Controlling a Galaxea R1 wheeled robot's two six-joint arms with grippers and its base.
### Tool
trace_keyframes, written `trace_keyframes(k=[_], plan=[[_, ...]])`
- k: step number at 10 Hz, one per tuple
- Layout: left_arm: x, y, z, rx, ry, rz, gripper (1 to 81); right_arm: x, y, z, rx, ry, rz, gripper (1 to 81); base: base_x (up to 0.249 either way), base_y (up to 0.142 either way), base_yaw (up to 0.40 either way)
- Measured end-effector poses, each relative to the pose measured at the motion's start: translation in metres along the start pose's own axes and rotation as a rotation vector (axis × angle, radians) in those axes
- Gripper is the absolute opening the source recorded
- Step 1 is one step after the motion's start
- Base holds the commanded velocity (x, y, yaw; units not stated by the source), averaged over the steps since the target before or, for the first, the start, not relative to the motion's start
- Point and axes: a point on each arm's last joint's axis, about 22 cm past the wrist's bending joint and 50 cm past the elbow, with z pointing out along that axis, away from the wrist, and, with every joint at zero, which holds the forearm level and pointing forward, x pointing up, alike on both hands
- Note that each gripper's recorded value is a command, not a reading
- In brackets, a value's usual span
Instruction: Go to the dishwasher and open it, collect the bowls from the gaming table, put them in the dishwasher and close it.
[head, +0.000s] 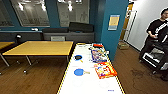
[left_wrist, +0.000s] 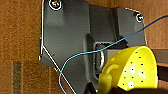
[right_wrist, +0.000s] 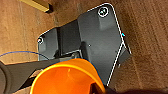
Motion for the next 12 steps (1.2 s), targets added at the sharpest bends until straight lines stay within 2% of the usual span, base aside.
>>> trace_keyframes(k=[1, 4, 7, 8, 10, 12], plan=[[0.005, 0.002, 0.003, 0.004, 0.012, 0.003, 1.0, -0.005, 0.004, 0.000, -0.010, -0.004, -0.002, 1.0, -0.188, 0.000, 0.000], [0.002, 0.002, 0.012, 0.034, 0.010, 0.005, 1.0, -0.010, 0.027, 0.000, -0.059, -0.006, -0.012, 1.0, -0.187, 0.000, 0.000], [0.000, 0.014, 0.020, 0.038, 0.009, 0.025, 1.0, -0.015, 0.013, 0.009, -0.040, -0.010, -0.011, 1.0, -0.187, 0.000, 0.000], [0.000, 0.014, 0.021, 0.042, 0.008, 0.026, 1.0, -0.015, 0.018, 0.007, -0.046, -0.011, -0.012, 1.0, -0.188, 0.000, 0.000], [0.000, 0.012, 0.023, 0.057, 0.007, 0.032, 1.0, -0.011, 0.045, -0.002, -0.097, -0.006, -0.021, 1.0, -0.187, 0.000, 0.000], [-0.001, 0.018, 0.028, 0.074, 0.006, 0.051, 1.0, -0.011, 0.051, 0.006, -0.121, -0.001, -0.027, 1.0, -0.178, 0.000, 0.000]])
